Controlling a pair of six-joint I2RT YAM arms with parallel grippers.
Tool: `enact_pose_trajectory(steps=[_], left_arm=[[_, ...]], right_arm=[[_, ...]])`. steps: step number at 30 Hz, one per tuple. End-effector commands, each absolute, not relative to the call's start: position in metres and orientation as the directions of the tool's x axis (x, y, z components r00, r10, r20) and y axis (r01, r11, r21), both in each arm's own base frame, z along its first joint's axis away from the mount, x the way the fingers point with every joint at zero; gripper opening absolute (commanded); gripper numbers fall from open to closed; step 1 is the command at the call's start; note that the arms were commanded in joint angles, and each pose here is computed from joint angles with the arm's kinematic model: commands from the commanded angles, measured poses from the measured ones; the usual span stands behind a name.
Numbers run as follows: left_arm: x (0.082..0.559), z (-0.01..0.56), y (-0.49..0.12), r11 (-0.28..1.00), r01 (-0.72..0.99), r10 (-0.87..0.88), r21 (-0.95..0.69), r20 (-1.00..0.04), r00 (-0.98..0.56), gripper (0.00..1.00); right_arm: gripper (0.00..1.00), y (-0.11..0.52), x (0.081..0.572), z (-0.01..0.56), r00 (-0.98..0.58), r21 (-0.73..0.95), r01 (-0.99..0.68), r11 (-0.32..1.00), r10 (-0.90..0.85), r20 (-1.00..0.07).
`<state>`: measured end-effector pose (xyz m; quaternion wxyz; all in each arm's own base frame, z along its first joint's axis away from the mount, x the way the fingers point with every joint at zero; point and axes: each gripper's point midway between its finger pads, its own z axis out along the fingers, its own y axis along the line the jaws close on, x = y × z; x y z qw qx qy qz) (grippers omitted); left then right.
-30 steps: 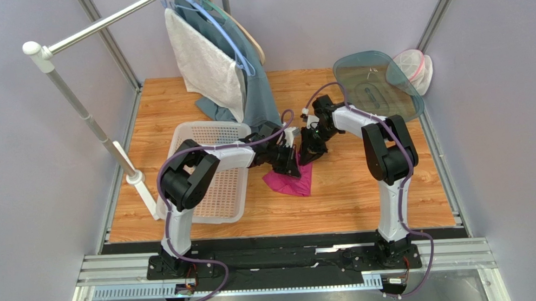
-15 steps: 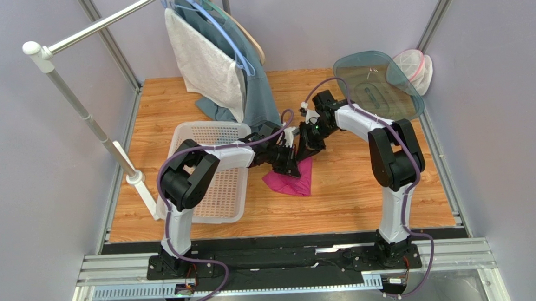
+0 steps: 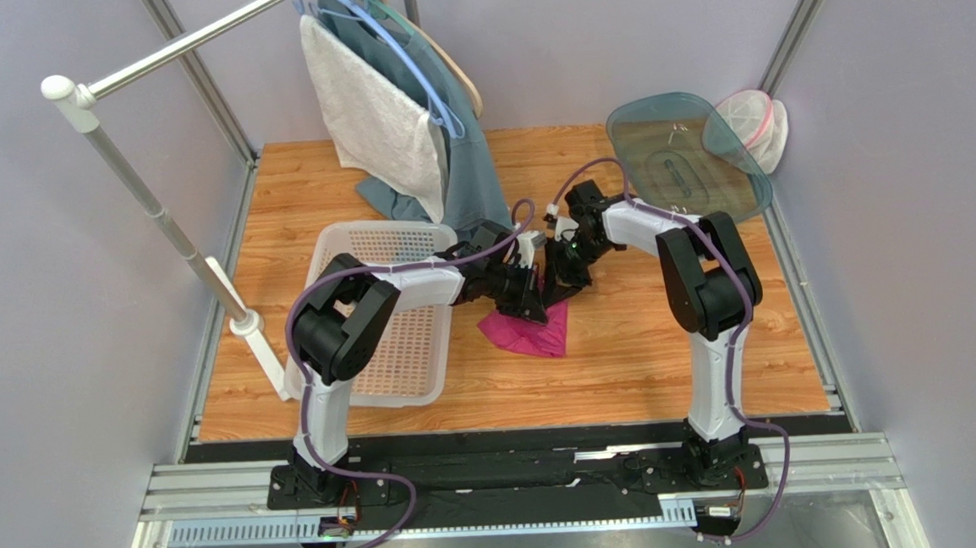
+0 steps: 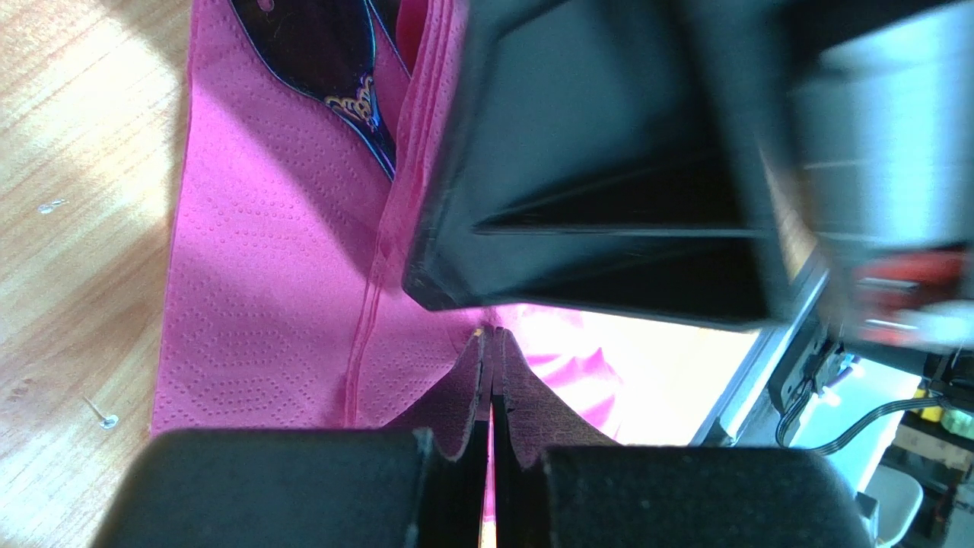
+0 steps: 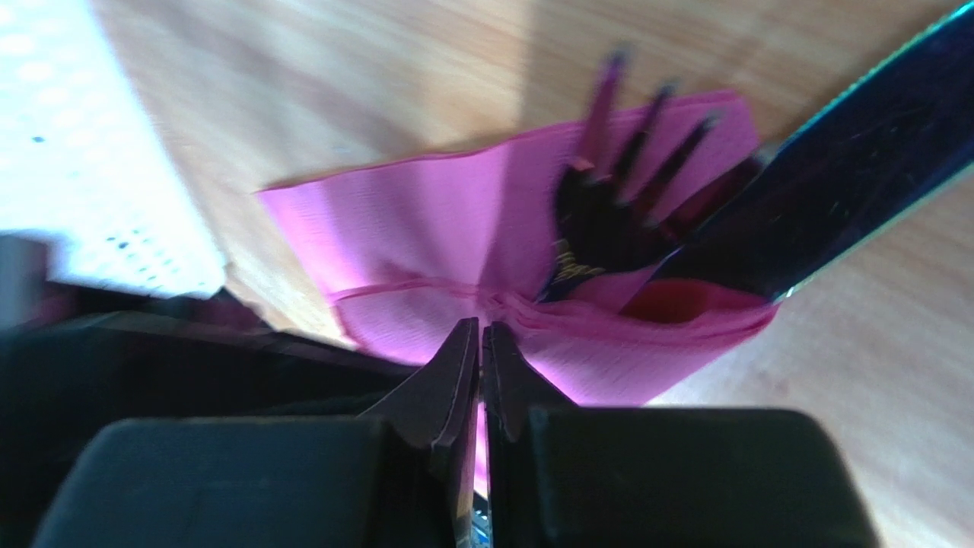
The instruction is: Place the utensils on the paper napkin and roll it up
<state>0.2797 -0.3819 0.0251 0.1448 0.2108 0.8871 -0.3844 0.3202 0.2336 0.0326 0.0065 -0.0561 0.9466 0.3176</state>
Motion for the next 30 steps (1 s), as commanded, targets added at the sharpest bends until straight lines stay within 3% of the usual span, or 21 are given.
enact_pose_trajectory(steps=[1, 5, 9, 12, 24, 30], left_arm=[[0.28, -0.011, -0.358, 0.712, 0.452, 0.285, -0.537, -0.368, -0.885, 0.0], [0.281, -0.007, -0.358, 0.707, 0.462, 0.287, -0.536, -0.379, -0.88, 0.04], [0.282, 0.014, -0.359, 0.683, 0.493, 0.284, -0.539, -0.426, -0.859, 0.2], [0.277, 0.048, -0.361, 0.621, 0.558, 0.288, -0.551, -0.501, -0.816, 0.25], [0.246, 0.073, -0.371, 0.497, 0.702, 0.386, -0.509, -0.595, -0.705, 0.23], [0.253, 0.08, -0.382, 0.406, 0.861, 0.493, -0.304, -0.721, -0.487, 0.25]], right_arm=[[0.07, 0.235, 0.319, 0.011, -0.993, 0.578, -0.119, 0.807, -0.11, -0.051], [0.07, 0.229, 0.324, -0.01, -0.993, 0.522, -0.12, 0.845, -0.108, -0.054], [0.05, 0.218, 0.32, -0.023, -0.993, 0.462, -0.12, 0.879, -0.115, -0.039], [0.05, 0.213, 0.317, -0.028, -0.989, 0.443, -0.144, 0.885, -0.14, -0.041], [0.04, 0.215, 0.319, -0.029, -0.985, 0.456, -0.166, 0.874, -0.164, -0.045], [0.04, 0.217, 0.319, -0.027, -0.984, 0.468, -0.172, 0.867, -0.171, -0.045]])
